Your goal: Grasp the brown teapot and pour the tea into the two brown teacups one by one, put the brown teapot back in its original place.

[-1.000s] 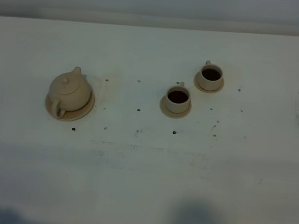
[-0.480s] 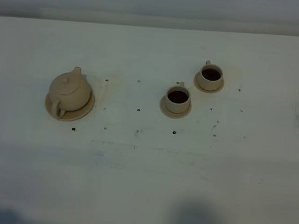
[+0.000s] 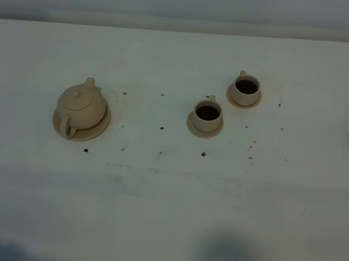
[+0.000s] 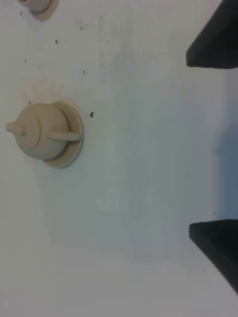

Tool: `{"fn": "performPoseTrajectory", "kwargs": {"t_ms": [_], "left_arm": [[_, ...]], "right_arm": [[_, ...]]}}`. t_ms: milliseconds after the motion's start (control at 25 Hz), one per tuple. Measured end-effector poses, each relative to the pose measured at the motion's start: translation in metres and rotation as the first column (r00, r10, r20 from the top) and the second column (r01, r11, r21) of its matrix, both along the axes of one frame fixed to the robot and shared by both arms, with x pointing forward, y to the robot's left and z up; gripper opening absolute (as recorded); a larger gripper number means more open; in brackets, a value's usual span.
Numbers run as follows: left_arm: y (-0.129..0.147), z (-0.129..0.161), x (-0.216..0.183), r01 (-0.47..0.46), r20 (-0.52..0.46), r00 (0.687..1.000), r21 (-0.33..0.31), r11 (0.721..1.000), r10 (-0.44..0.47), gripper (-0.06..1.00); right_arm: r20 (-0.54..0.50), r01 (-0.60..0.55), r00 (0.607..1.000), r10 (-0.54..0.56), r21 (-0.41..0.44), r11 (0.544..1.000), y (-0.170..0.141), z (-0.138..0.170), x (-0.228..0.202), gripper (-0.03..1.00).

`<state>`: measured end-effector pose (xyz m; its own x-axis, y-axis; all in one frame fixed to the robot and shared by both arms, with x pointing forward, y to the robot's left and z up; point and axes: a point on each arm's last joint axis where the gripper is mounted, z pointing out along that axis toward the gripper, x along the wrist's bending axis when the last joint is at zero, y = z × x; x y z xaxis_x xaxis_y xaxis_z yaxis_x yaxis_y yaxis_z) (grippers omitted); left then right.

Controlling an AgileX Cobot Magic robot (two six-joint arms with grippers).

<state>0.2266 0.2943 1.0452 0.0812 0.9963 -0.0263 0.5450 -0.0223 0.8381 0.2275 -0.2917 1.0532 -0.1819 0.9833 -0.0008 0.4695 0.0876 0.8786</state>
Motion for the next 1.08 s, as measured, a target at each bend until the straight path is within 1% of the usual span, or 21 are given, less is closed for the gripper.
{"fn": "performPoseTrajectory", "kwargs": {"t_ms": [1080], "left_arm": [[0.0000,0.0000,0.0000,0.000,0.000,1.000,0.001,1.000,0.000,0.61]], "right_arm": [[0.000,0.000,1.000,0.000,0.000,1.000,0.0000,0.0000,0.0000,0.22]]}}
